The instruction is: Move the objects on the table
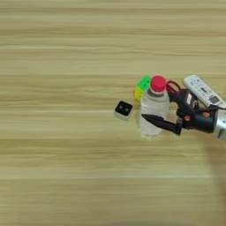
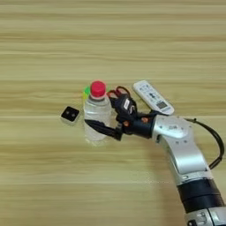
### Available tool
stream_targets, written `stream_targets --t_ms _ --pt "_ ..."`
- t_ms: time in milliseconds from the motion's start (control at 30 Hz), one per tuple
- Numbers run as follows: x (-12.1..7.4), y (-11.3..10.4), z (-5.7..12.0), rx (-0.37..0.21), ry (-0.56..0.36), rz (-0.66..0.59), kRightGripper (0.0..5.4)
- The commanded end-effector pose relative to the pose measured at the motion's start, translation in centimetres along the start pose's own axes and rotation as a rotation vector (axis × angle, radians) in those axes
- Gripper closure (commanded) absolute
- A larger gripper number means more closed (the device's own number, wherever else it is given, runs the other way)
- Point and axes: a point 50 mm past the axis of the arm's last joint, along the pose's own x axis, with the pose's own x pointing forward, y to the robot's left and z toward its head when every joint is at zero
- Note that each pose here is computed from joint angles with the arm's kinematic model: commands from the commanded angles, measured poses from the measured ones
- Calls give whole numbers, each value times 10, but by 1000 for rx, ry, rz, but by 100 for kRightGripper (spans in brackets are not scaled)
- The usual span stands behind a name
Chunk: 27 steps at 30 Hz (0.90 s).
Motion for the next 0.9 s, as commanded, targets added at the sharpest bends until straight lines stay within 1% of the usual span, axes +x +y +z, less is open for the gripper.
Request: stream_targets --t_ms 33,100,167,333,400,533,700,900 --pt "1 -14 21 -110 -51 -47 176" --pt "0 -15 21 -111 -50 -49 156" --pt "1 -15 20 -112 -50 -49 120" --pt "0 -16 22 -114 -55 -49 75" --pt "0 -17 24 -117 -65 -53 49" --pt "-1 -19 33 -126 -98 -59 12" --pt "-6 -24 51 -143 -166 -66 5" --pt "-12 -26 67 -176 -212 -73 5"
